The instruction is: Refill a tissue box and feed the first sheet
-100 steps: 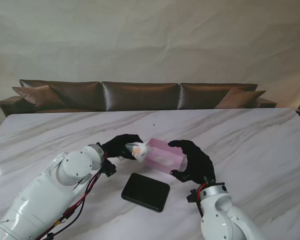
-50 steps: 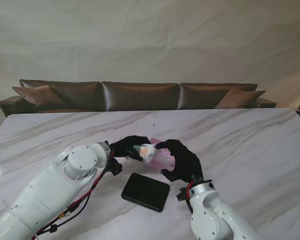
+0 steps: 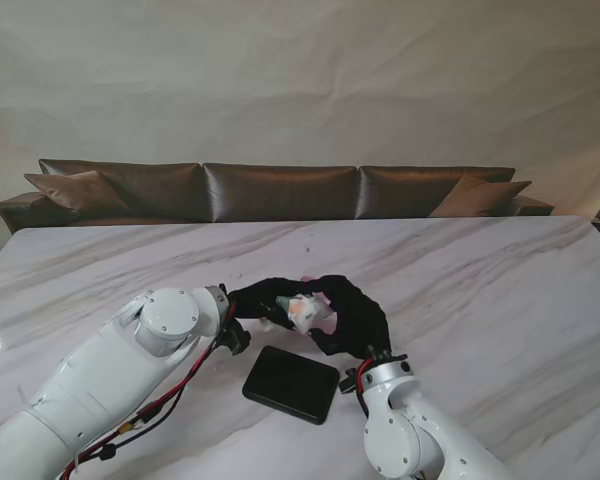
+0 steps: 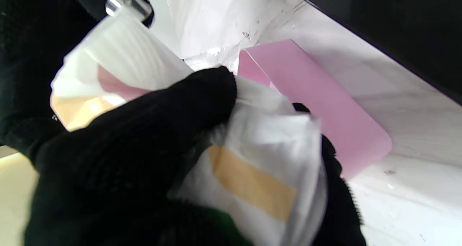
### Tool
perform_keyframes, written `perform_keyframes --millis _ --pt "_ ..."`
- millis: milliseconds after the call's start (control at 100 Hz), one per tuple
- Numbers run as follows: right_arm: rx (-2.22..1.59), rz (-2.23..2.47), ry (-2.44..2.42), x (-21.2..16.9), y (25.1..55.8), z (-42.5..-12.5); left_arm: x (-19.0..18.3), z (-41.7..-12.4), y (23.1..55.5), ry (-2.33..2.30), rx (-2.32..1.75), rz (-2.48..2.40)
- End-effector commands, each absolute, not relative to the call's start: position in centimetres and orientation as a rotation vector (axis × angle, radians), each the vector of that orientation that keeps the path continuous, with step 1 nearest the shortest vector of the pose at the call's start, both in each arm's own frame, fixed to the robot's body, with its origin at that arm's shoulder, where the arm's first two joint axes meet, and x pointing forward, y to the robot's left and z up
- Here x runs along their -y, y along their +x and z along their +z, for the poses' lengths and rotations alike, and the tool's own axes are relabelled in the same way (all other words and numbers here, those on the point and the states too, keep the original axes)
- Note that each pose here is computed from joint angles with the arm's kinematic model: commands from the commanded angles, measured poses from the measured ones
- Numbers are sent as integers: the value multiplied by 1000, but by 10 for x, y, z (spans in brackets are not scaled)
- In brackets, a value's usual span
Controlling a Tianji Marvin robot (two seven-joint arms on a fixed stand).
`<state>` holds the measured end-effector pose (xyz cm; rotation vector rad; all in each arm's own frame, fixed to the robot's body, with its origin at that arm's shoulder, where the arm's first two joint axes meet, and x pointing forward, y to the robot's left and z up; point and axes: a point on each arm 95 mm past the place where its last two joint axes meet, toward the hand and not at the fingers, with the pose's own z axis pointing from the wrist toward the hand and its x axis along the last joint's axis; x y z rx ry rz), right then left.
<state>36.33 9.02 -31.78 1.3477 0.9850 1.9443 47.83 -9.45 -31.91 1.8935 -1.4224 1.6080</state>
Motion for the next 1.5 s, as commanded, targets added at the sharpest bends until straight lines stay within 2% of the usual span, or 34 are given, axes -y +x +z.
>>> perform_keyframes --millis 0,570,980,1490 --pt "-983 1947 1353 -94 364 -318 102 -318 478 1864 1420 1587" --pt "-836 1996 1432 -98 367 -316 114 -320 479 1827 1357 1581" --pt "-837 1927 1482 -92 365 -305 103 -322 476 1836 1301 1737" --pt "-619 1841 1665 -89 367 -292 94 -319 470 1863 1301 2125"
